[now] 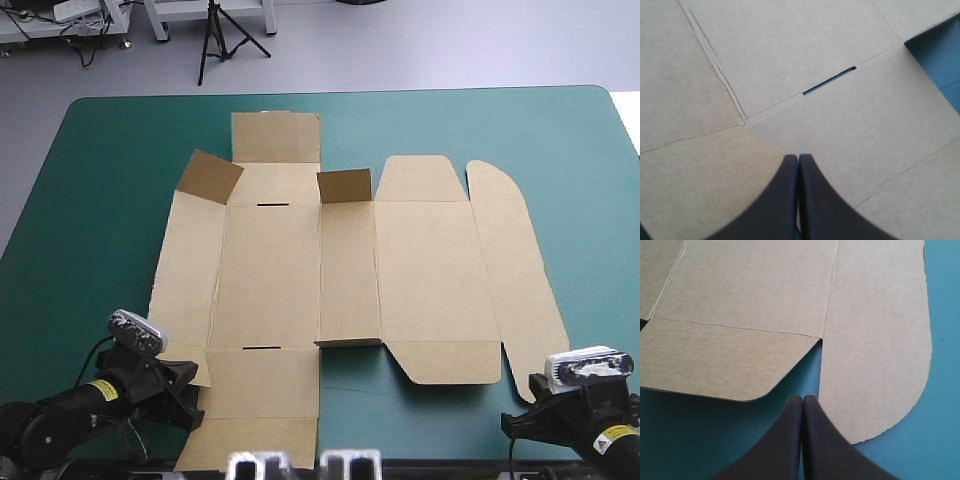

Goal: Fold the box

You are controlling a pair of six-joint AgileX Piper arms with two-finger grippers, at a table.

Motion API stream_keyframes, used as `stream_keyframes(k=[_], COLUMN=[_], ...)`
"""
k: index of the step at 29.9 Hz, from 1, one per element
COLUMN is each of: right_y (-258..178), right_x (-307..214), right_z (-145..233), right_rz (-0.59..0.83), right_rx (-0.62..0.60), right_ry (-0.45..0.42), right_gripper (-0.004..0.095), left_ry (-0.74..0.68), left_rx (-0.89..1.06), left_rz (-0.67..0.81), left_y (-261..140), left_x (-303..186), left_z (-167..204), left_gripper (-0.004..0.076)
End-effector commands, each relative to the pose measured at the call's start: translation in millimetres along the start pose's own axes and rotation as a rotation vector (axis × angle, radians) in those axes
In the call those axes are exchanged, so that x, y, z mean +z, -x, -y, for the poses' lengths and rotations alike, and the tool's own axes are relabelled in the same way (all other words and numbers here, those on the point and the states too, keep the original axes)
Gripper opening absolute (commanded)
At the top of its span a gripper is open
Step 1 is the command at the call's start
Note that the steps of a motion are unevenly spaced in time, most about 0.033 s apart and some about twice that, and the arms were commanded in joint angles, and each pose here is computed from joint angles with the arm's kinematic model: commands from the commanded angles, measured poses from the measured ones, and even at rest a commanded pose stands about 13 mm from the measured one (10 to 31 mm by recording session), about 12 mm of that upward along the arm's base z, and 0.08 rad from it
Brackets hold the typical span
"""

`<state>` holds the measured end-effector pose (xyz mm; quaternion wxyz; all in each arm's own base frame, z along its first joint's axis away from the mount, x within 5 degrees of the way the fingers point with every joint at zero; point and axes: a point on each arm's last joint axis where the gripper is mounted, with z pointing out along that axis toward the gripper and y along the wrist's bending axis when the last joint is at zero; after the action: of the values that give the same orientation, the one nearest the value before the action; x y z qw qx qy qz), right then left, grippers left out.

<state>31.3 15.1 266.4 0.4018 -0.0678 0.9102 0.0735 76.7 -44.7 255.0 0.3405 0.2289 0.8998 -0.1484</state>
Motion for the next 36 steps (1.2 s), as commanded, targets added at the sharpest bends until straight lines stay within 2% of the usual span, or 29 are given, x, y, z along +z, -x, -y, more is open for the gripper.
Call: stream_keyframes(k=[1, 7, 12, 15, 21, 27, 36], right_y=[10.5, 10.5, 10.5, 10.5, 10.5, 10.5, 10.5], right_x=[-4.7, -4.7, -4.7, -4.7, -4.7, -4.7, -4.7], right_z=[-0.1, -0.1, -0.1, -0.1, -0.1, -0.1, -0.1], right_rz=[0.071, 0.071, 0.071, 0.071, 0.071, 0.071, 0.071], right_rx=[-0.004, -0.004, -0.004, -0.004, -0.004, -0.004, -0.004], right_ry=[-0.008, -0.008, -0.008, -0.008, -0.008, -0.008, -0.008], right_gripper=[-0.0019, -0.0018, -0.0018, -0.0018, -0.0018, -0.0019, -0.0018], left_ry=[-0.010, -0.006, 0.040, 0.083, 0.183, 0.255, 0.377], left_rx=[-0.012, -0.051, -0.034, -0.078, -0.081, -0.151, -0.412], left_rz=[0.077, 0.149, 0.305, 0.346, 0.333, 0.235, 0.087], left_y=[12.7, 30.0, 70.1, 96.4, 137.3, 166.8, 165.1], left_x=[-6.2, -20.9, -57.8, -75.7, -83.8, -57.0, -16.3], left_z=[2.0, 3.8, 5.4, 2.2, -11.4, -32.4, -101.9], left_gripper=[-0.0009, -0.0009, -0.0009, -0.0009, -0.0009, -0.0009, -0.0008])
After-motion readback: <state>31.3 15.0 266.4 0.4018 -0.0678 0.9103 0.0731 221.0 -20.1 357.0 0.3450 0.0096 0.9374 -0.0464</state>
